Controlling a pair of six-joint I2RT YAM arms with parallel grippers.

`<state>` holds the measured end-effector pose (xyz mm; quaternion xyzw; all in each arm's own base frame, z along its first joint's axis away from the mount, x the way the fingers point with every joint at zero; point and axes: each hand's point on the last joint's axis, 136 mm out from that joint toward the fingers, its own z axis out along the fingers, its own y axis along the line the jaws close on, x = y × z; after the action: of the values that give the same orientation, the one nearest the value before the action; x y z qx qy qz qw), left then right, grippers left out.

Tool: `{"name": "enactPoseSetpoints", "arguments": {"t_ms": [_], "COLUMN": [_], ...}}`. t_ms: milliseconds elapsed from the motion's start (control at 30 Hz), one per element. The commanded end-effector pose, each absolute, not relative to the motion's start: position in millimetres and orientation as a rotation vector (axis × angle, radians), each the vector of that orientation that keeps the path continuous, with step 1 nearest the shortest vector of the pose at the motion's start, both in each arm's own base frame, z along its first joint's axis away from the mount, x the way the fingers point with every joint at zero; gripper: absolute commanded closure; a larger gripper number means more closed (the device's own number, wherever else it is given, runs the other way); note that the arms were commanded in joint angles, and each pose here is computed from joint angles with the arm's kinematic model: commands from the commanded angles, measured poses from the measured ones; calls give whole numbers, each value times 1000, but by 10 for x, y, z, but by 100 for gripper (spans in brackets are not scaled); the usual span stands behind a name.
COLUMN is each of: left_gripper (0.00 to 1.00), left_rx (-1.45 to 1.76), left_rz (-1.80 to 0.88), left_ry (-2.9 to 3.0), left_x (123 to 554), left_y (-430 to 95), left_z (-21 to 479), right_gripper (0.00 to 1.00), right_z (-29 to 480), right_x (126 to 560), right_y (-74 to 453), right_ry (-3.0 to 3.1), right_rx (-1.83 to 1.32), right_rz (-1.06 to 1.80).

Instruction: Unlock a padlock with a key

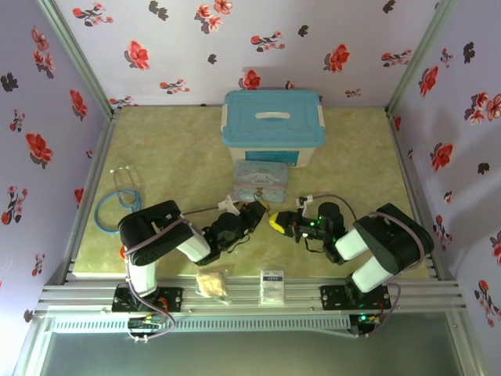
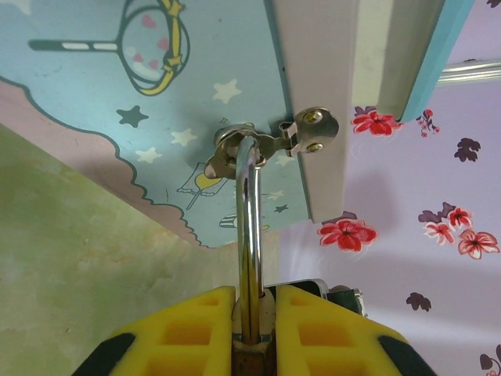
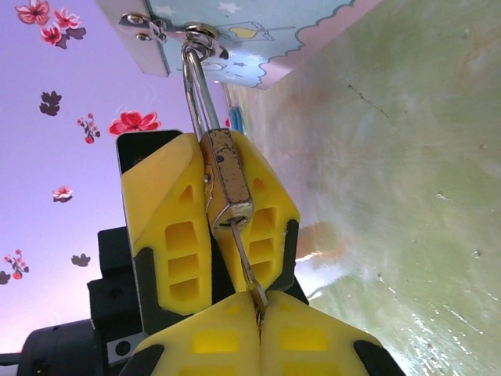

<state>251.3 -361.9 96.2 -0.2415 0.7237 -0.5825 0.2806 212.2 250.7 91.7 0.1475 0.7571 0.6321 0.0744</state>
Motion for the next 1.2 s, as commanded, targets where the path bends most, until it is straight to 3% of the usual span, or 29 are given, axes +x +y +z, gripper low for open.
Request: {"name": "enactPoseSetpoints", "arguments": {"t_ms": [0, 233, 667, 1167], "left_gripper": [100, 100, 100, 100], "left_rx": [-504, -488, -540, -539], "left_rz": [-1622, -1630, -1561, -1557], "left_ry": [1990, 1984, 2064, 2069], "left_x": [2338, 2317, 2315, 2336], "left_y": [-3810, -3828, -3804, -3848], "left_z": [1008, 1053, 683, 647], "right_gripper": [100, 100, 100, 100], "right_z": [1494, 1240, 1185, 1001], "right_x": [2381, 2502, 2503, 2487], "right_y": [2539, 2427, 2418, 2519], "right_ry": [2028, 2063, 2076, 2132], "right_rx": [345, 451, 486, 476], "right_rz": [1973, 1897, 1890, 1847]}}
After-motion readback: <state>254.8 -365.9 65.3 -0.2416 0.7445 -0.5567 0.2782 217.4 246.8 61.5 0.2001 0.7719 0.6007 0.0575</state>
